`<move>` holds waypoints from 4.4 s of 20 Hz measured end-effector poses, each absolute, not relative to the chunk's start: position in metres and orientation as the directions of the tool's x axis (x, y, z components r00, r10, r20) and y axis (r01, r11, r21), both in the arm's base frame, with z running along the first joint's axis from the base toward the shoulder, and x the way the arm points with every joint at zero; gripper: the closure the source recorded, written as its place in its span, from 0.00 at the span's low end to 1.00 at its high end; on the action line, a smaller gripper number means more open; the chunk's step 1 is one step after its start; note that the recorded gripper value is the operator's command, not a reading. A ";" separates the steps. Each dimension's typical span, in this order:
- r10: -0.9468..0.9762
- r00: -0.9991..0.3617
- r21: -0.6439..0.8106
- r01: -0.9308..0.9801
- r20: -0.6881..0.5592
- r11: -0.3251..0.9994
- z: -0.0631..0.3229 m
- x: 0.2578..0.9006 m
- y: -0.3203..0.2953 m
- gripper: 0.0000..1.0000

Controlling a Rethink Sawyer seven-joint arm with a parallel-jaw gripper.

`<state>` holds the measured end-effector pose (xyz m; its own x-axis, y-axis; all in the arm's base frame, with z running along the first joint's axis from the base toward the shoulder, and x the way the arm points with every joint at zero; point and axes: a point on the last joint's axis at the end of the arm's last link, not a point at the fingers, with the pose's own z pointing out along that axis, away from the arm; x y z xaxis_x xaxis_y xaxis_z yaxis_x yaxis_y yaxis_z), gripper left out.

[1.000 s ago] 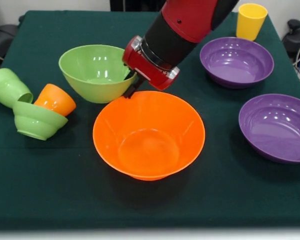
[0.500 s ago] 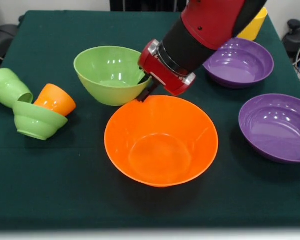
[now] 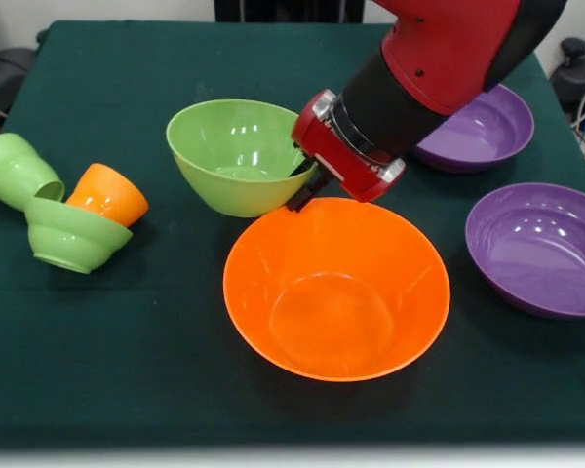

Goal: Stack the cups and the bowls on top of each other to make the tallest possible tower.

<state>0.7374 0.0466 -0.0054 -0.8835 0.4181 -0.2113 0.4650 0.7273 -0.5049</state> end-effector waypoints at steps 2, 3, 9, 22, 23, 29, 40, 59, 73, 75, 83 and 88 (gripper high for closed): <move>0.424 -0.881 -0.499 0.470 -0.212 0.728 -0.005 0.738 0.048 1.00; 0.426 -0.880 -0.497 0.472 -0.212 0.728 -0.004 0.739 0.048 1.00; 0.455 -0.867 -0.490 0.492 -0.202 0.720 0.004 0.732 0.042 1.00; 0.638 -0.749 -0.465 0.637 -0.182 0.615 0.095 0.678 -0.037 1.00; 0.645 -0.742 -0.462 0.644 -0.183 0.610 0.099 0.675 -0.040 1.00; 0.674 -0.709 -0.430 0.684 -0.204 0.589 0.134 0.671 -0.055 1.00; 0.655 -0.712 -0.391 0.695 -0.254 0.604 0.168 0.707 -0.047 1.00; 0.665 -0.687 -0.334 0.725 -0.294 0.602 0.194 0.747 -0.069 1.00; 0.665 -0.682 -0.313 0.731 -0.304 0.606 0.190 0.763 -0.079 1.00; 0.661 -0.684 -0.313 0.729 -0.307 0.609 0.188 0.766 -0.078 1.00; 0.629 -0.709 -0.318 0.706 -0.320 0.633 0.167 0.787 -0.068 1.00; 0.603 -0.731 -0.330 0.683 -0.319 0.652 0.147 0.799 -0.055 1.00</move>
<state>0.7990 -0.0555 0.1474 -0.7307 0.6033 -0.3195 0.6826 0.6521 -0.3298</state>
